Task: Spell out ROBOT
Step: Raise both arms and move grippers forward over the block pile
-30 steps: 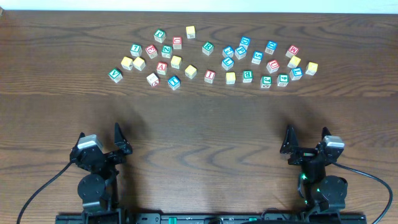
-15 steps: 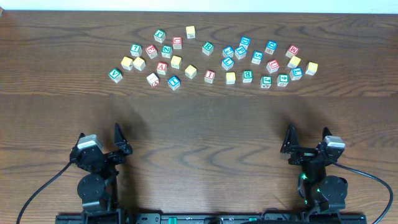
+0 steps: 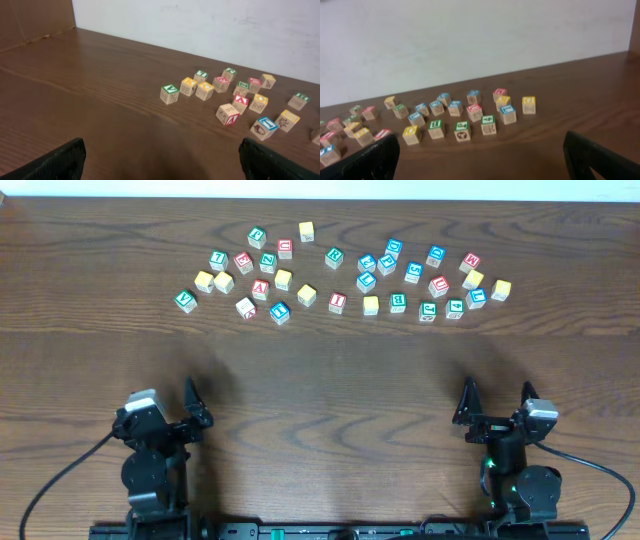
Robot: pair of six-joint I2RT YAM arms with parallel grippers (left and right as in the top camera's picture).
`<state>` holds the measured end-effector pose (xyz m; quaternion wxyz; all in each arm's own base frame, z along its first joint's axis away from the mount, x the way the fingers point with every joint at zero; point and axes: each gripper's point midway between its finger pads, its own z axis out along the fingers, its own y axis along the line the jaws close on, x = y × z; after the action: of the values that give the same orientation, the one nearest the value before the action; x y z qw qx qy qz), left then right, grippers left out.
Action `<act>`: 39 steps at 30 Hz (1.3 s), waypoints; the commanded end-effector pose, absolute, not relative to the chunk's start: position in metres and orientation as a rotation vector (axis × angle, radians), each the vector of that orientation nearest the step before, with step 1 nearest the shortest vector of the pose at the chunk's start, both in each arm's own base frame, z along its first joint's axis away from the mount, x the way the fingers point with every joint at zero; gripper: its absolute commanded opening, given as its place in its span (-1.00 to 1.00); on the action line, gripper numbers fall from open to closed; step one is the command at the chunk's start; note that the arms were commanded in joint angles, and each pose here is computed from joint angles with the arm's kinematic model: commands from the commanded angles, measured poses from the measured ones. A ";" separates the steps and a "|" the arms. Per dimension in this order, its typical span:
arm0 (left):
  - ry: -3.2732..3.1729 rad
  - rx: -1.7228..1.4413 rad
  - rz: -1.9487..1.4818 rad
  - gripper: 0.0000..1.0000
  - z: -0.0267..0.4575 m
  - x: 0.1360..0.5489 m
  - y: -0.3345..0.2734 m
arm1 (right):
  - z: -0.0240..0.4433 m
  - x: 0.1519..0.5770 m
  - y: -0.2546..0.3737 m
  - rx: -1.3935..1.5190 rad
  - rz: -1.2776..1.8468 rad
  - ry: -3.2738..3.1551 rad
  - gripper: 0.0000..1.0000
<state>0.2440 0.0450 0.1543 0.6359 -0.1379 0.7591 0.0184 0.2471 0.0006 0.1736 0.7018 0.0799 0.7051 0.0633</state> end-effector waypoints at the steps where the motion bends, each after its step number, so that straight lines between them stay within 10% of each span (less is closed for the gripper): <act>1: 1.723 -0.287 0.036 0.93 0.180 0.248 0.042 | 0.176 0.247 0.000 0.133 0.097 1.563 0.98; 39: 1.991 -0.227 -0.050 0.93 0.250 0.293 0.028 | 0.254 0.299 0.032 -0.074 0.147 1.784 0.99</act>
<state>0.2883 0.0316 0.2307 0.5325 -0.1120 0.8387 -0.0208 0.2874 0.0241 0.2370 0.6360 -0.0093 0.7696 0.0560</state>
